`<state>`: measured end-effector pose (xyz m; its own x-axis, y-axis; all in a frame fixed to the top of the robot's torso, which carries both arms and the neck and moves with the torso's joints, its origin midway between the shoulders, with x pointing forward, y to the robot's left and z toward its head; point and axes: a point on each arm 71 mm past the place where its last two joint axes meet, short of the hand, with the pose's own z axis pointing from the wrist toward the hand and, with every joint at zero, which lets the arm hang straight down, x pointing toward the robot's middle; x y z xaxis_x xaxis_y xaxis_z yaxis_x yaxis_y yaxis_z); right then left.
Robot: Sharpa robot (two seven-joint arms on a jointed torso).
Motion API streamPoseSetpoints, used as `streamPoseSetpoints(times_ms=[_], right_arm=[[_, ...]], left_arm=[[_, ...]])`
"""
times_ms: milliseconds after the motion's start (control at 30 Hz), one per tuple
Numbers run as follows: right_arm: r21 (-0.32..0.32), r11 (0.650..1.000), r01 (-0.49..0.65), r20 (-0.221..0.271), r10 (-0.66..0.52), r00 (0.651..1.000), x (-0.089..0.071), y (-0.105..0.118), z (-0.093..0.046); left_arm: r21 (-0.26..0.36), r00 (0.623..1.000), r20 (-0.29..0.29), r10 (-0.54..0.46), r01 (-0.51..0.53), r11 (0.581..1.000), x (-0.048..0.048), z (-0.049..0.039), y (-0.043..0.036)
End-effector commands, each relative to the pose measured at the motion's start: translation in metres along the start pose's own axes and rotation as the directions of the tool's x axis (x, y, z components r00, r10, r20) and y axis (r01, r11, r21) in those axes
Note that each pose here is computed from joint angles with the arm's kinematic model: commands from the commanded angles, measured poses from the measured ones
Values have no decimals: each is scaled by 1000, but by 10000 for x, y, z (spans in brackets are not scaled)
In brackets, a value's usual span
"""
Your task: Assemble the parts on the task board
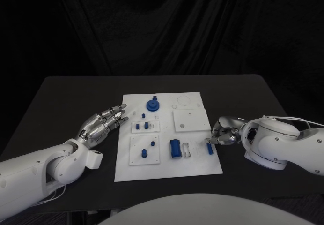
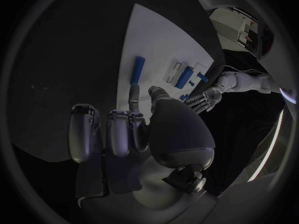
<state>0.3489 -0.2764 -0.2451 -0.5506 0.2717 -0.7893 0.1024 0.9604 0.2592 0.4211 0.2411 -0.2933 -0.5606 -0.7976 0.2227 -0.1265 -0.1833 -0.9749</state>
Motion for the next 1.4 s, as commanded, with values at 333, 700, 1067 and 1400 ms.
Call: streamPoseSetpoints(times_ms=[333, 700, 1067, 1400], right_arm=[[29, 996, 83, 17, -84, 996, 73, -36, 11], [35, 991, 130, -40, -129, 991, 181, -36, 46], [21, 990, 137, -57, -135, 989, 265, 27, 100], [9, 986, 169, -95, -168, 981, 324, 87, 146]], left_arm=[[15, 1000, -2, -8, 8, 1000, 3, -5, -8], [12, 1000, -5, -9, 10, 1000, 5, 0, -3], [8, 1000, -10, -13, 13, 1000, 15, 9, 6], [4, 1000, -15, -16, 16, 1000, 29, 18, 14]])
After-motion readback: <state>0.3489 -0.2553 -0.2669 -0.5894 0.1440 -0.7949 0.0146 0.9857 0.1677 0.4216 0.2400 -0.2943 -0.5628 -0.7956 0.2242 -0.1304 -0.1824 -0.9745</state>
